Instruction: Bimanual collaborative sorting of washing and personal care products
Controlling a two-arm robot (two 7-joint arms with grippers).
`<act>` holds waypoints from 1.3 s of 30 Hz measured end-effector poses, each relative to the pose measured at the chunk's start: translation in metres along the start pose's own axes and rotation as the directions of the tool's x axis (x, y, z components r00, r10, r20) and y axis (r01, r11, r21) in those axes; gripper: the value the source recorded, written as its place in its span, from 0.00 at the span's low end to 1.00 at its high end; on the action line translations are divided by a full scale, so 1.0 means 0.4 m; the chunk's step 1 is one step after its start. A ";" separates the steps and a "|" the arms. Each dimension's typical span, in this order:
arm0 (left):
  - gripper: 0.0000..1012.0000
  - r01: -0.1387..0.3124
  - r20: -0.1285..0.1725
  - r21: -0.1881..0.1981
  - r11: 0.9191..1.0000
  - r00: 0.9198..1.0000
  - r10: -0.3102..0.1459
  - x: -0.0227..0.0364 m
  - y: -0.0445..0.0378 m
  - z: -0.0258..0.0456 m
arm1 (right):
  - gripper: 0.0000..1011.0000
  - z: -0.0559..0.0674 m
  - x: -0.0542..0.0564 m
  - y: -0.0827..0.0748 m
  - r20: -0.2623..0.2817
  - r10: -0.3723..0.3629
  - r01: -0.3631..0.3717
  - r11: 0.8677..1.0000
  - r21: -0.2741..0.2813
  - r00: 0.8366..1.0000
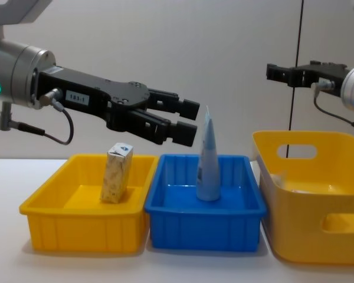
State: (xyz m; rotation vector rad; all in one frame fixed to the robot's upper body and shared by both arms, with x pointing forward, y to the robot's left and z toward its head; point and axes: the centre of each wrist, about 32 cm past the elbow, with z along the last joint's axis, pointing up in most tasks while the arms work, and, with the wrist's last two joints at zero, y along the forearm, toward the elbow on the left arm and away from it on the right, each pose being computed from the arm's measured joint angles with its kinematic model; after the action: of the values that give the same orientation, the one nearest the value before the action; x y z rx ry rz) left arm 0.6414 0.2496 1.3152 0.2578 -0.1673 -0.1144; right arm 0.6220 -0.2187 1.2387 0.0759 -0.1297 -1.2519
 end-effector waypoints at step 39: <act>0.99 0.000 0.000 0.000 1.000 1.000 0.000 0.000 0.000 0.000 | 0.99 0.009 0.140 -0.247 -0.064 0.430 -0.435 0.893 -0.113 0.901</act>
State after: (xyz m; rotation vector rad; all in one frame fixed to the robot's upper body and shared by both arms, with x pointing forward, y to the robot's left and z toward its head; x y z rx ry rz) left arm 0.6414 0.2496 1.3152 0.2578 -0.1673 -0.1146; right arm 0.5456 -0.3026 1.2328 -0.0380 -0.0312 -0.8080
